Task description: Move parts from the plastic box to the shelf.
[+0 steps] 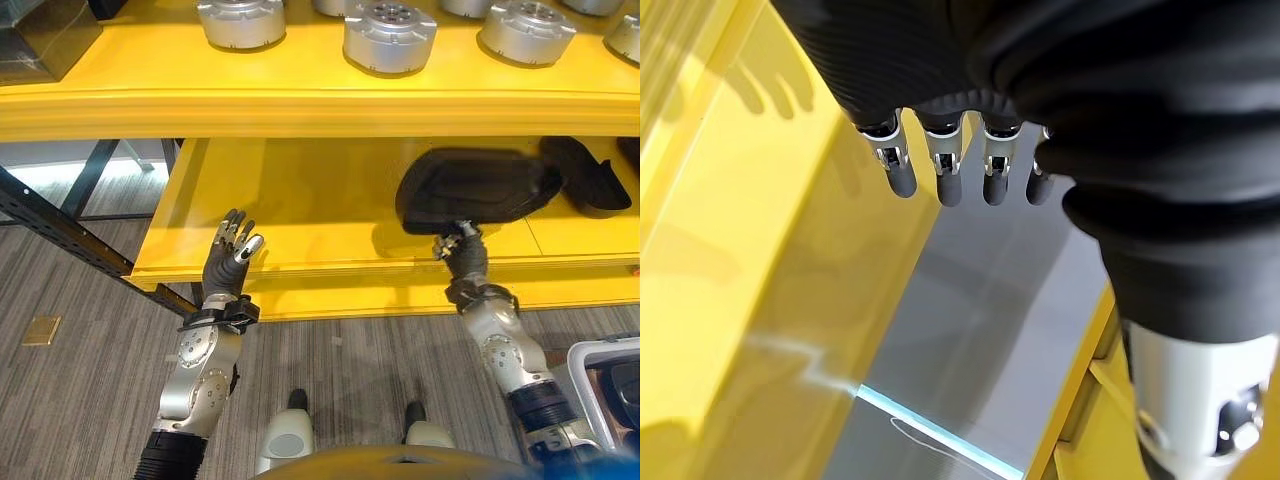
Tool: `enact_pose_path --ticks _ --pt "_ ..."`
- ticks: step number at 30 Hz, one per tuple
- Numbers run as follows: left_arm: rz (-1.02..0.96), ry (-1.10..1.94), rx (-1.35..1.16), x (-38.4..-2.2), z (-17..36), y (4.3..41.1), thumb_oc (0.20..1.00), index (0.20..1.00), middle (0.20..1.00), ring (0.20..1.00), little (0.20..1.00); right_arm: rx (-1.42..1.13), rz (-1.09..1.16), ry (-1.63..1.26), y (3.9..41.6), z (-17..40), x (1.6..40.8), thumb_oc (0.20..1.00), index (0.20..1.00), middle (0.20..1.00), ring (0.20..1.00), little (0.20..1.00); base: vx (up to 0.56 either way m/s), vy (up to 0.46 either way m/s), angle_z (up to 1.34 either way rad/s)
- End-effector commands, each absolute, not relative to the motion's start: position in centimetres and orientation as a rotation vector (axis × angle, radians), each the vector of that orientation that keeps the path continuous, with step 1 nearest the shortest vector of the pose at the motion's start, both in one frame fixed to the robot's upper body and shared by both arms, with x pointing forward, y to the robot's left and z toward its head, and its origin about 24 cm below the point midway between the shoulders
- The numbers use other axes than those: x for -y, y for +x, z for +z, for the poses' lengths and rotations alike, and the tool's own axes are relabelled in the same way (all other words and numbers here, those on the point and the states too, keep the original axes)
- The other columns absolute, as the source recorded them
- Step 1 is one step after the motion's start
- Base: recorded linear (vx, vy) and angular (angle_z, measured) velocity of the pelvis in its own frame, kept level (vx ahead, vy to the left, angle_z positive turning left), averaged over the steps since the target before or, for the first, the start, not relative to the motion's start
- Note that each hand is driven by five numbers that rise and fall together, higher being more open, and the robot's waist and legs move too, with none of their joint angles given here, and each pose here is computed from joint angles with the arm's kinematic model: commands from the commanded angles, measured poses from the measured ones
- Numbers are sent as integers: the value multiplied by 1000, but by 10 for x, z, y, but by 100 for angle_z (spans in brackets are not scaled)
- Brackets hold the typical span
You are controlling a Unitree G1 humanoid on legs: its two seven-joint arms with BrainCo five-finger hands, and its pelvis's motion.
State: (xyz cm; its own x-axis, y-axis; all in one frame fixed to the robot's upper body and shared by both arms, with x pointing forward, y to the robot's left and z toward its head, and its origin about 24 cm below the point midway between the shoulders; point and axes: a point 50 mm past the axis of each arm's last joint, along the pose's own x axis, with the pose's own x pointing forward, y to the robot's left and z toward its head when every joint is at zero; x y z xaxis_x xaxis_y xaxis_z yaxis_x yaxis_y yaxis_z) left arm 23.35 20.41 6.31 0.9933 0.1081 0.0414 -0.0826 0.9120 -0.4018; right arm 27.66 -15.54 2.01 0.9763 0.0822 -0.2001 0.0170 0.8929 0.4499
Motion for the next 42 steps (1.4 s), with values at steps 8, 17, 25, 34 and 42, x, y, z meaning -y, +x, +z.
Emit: enact_pose_path --ticks 8,17,25,34,42 --pt "43 -365 175 -208 89 235 1000 1000 1000 1000 1000 -178 114 453 298 35 136 200 200 200 200 200 -36 3 4" --pt "70 -346 194 -216 91 234 1000 1000 1000 1000 1000 15 64 73 316 85 187 200 200 200 200 200 -9 -2 0" --pt "34 -310 260 -218 110 231 1000 1000 1000 1000 1000 442 -225 -453 325 283 299 200 200 200 200 200 -119 -14 6" --pt "33 -313 284 -215 115 229 1000 1000 1000 1000 1000 498 -402 -633 329 366 316 200 200 200 200 200 -44 -35 4" --pt "28 -334 320 -210 122 234 1000 1000 1000 1000 1000 462 -479 -614 343 383 319 200 200 200 200 200 6 -24 2"
